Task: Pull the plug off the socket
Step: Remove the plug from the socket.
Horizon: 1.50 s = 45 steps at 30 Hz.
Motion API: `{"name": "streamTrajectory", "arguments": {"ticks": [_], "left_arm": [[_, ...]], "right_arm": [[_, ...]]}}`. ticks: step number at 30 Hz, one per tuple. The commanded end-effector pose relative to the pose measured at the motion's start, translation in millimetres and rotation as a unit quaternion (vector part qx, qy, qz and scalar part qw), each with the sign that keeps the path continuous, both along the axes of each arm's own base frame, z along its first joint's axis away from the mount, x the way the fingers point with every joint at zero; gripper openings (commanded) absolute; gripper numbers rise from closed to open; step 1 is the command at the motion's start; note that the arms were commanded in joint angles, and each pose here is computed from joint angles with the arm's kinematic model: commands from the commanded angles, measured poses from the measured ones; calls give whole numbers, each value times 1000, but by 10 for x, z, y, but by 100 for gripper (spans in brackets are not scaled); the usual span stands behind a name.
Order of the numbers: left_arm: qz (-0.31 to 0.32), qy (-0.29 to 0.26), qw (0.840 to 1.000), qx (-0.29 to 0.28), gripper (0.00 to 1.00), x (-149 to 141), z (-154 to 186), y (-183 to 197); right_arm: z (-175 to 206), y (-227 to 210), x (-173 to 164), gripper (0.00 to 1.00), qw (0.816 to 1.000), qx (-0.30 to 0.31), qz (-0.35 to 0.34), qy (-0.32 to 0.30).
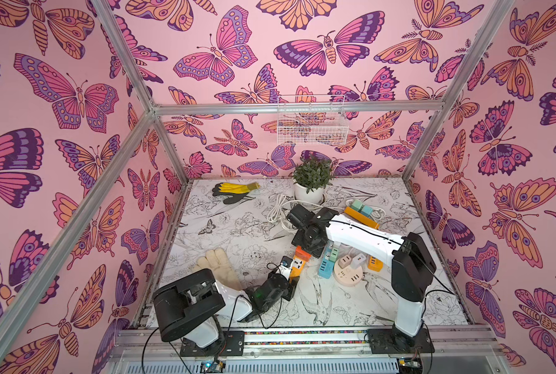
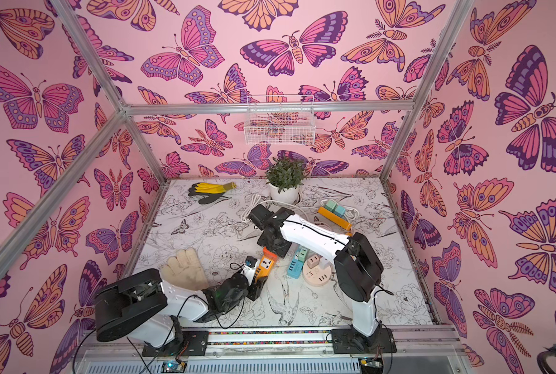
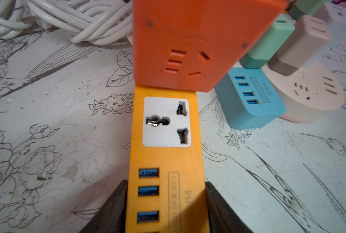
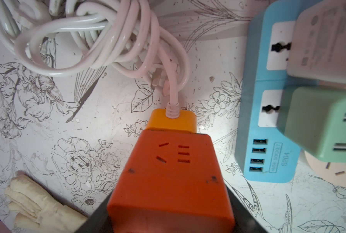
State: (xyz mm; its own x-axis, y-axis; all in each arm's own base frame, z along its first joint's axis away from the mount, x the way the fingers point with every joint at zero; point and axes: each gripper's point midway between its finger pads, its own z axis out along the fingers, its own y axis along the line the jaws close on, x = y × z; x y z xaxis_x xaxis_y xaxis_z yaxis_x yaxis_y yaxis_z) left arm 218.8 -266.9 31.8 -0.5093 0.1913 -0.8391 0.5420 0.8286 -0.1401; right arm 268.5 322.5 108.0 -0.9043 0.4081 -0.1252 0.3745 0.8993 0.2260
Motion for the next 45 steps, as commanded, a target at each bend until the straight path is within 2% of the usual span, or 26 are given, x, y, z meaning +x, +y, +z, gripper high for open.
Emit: {"name": "streamTrajectory", "arguments": {"ticks": [1,6,10,17,20,22,25,27,28,30,34,36,37,40,41,45], "left_arm": [[-16,70,996,53,57,-212,-402,144],[-24,71,996,55,57,-213,-403,101],[-32,75,995,59,57,-205,-410,41],[-33,80,994,64,57,-211,-442,33],[-34,80,994,64,57,-214,-439,34],[-37,77,994,62,57,-211,-415,22],[-57,71,994,51,61,-244,-325,-31],[-100,62,993,28,71,-323,-154,-147],[-114,58,992,13,79,-358,-57,-183],[-127,51,990,-16,87,-410,134,-206],[-129,16,987,-93,93,-496,643,-111],[-106,3,985,-135,94,-529,864,49],[-90,-2,985,-150,98,-532,932,149],[-27,13,980,-196,99,-518,995,481],[-11,30,976,-218,99,-514,983,568],[26,116,942,-315,99,-500,931,709]], "right_arm": [[486,223,17,56,995,101,17,-11],[342,79,-326,56,994,108,22,-1],[269,239,-474,55,993,109,38,0],[296,541,-315,56,995,96,28,-2],[324,468,-172,55,993,114,6,9],[405,358,-115,55,992,123,3,-5],[530,273,-149,55,992,120,40,-26],[534,195,-195,54,992,98,71,-32],[483,157,-211,54,992,86,85,-33],[365,82,-217,54,992,56,111,-35],[100,-2,-245,54,986,12,168,-23],[24,-20,-223,53,979,0,202,-31],[24,-22,-196,53,975,-4,218,-44],[79,3,-119,52,961,18,262,-90],[136,74,-116,52,951,47,285,-106],[398,156,-94,51,925,116,318,-173]]}}
